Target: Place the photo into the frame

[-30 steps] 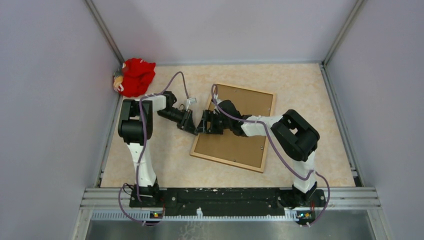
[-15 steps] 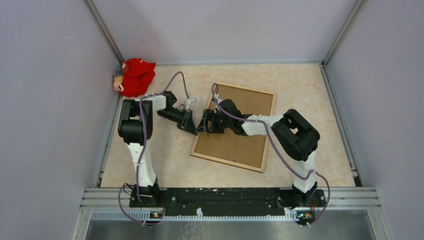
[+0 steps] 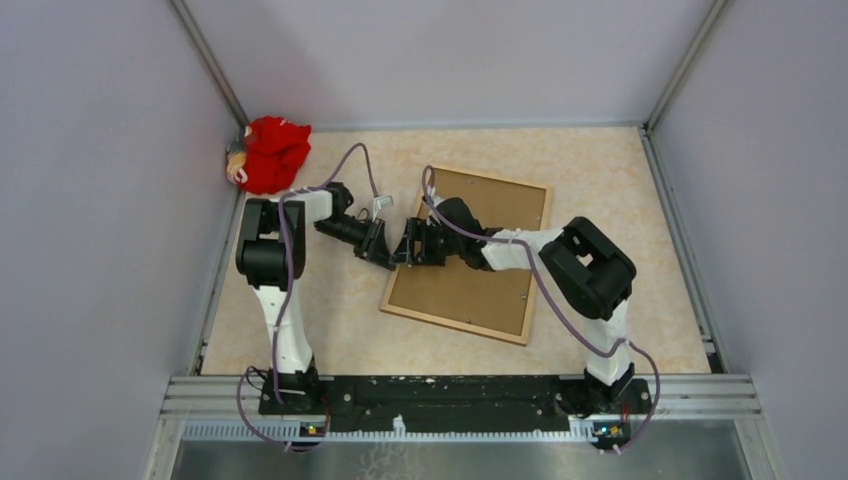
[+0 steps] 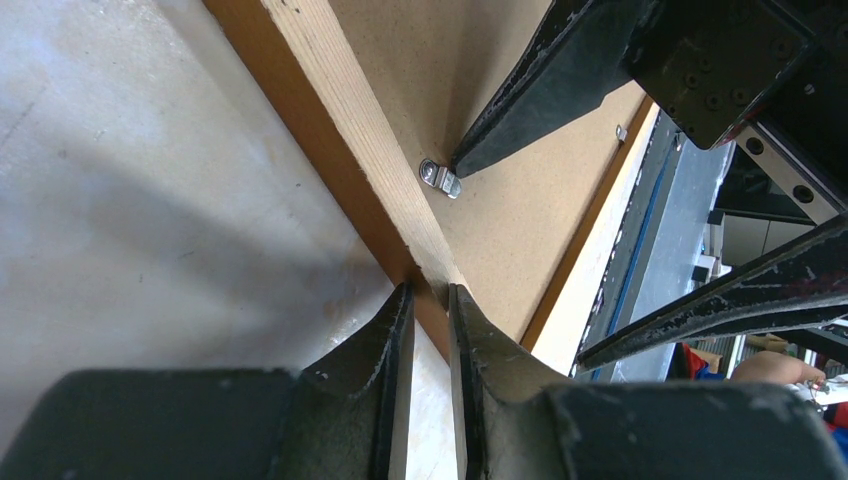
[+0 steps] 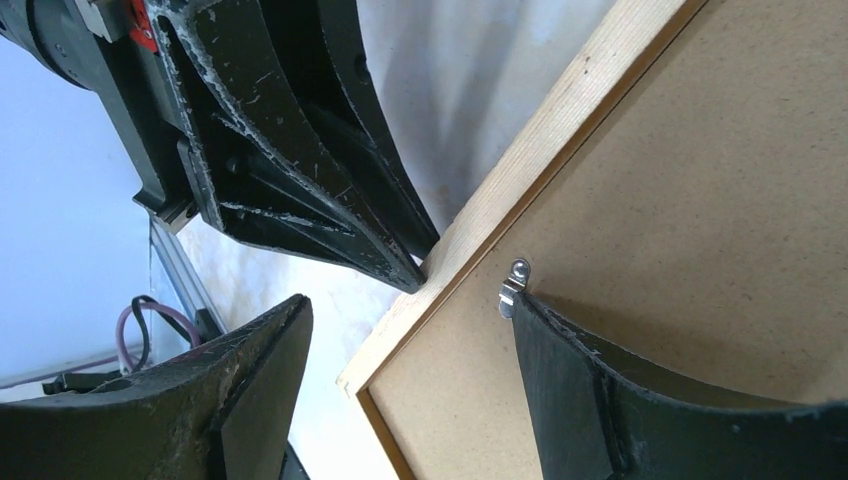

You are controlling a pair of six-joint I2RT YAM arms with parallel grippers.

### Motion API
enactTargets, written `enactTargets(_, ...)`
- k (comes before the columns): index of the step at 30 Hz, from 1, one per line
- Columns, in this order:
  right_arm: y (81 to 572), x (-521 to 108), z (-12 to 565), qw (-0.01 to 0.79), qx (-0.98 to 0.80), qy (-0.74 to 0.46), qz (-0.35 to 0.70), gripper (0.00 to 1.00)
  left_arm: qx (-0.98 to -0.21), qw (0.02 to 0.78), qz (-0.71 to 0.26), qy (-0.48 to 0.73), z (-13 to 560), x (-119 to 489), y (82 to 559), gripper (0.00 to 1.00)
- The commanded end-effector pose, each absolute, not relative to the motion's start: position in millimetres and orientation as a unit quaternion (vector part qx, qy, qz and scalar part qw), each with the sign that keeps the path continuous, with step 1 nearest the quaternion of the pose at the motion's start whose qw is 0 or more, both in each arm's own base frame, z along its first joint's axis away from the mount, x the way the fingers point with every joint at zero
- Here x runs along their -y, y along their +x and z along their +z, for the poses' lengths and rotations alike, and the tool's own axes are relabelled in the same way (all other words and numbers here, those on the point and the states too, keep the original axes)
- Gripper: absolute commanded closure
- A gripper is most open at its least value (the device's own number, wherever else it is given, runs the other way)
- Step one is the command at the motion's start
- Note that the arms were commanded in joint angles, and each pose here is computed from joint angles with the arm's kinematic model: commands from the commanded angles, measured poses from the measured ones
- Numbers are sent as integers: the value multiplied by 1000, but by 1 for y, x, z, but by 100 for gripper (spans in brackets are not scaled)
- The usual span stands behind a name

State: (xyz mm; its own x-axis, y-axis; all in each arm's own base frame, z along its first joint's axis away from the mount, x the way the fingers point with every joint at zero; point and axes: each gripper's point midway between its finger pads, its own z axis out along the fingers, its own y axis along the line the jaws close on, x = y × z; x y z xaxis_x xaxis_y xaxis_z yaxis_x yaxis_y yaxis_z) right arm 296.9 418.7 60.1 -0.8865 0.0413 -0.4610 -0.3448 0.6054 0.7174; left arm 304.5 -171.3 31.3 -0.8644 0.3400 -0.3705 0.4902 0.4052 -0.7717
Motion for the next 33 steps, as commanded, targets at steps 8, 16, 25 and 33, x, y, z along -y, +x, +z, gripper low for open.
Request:
enactTargets(8,292,-429,52,207,-869,-90,440,27,-833,90,-476,266,29,171,309,76)
enactTargets(16,297,-430,42,205,-873,-68,438,27,-833,90,-476,267,29,171,309,76)
enactTargets(25,305,-427,40,222,-875,-51,427,28,-832,89,-477,268,29,171,308,76)
enactTargets(33,307,-429,48,229,-869,-46,436,28,-832,87,-478,267,29,171,306,76)
